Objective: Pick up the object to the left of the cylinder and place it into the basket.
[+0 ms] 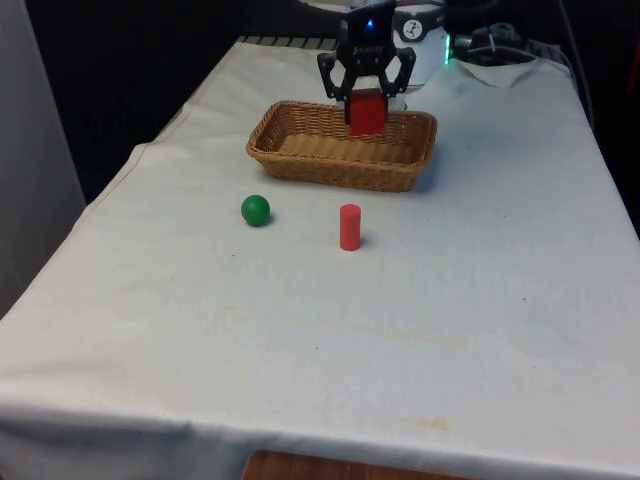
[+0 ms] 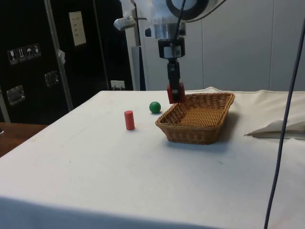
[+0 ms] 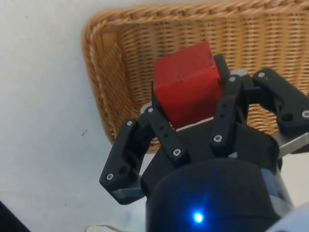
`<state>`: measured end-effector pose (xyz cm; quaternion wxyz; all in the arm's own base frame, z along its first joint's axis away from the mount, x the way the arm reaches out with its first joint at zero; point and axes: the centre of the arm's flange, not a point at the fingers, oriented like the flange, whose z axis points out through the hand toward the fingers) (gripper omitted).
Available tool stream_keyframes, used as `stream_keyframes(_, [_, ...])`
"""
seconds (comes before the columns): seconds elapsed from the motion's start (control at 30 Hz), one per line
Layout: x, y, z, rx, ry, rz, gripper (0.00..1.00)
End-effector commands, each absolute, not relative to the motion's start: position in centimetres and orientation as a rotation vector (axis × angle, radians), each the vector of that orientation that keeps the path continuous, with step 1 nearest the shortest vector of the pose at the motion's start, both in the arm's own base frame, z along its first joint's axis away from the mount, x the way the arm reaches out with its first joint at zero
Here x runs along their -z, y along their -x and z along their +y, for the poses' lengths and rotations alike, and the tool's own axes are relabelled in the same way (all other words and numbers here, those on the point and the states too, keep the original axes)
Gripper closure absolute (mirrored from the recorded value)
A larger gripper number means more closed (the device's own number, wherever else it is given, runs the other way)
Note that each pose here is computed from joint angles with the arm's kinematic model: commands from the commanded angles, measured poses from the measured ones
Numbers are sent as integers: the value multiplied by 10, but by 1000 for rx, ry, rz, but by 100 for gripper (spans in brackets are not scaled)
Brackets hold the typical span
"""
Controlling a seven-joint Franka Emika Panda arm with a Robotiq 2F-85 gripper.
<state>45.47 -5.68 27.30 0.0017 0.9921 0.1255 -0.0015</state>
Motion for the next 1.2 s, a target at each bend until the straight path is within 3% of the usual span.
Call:
stream_keyframes(0.0, [-271,-452,-62,-7,-3100,402,100])
stream_keyframes(0.5, [-254,-433,-78,-97,-3072,471,100])
stream_keyframes(1.17, [-225,-409,-98,-78,-3023,570,100])
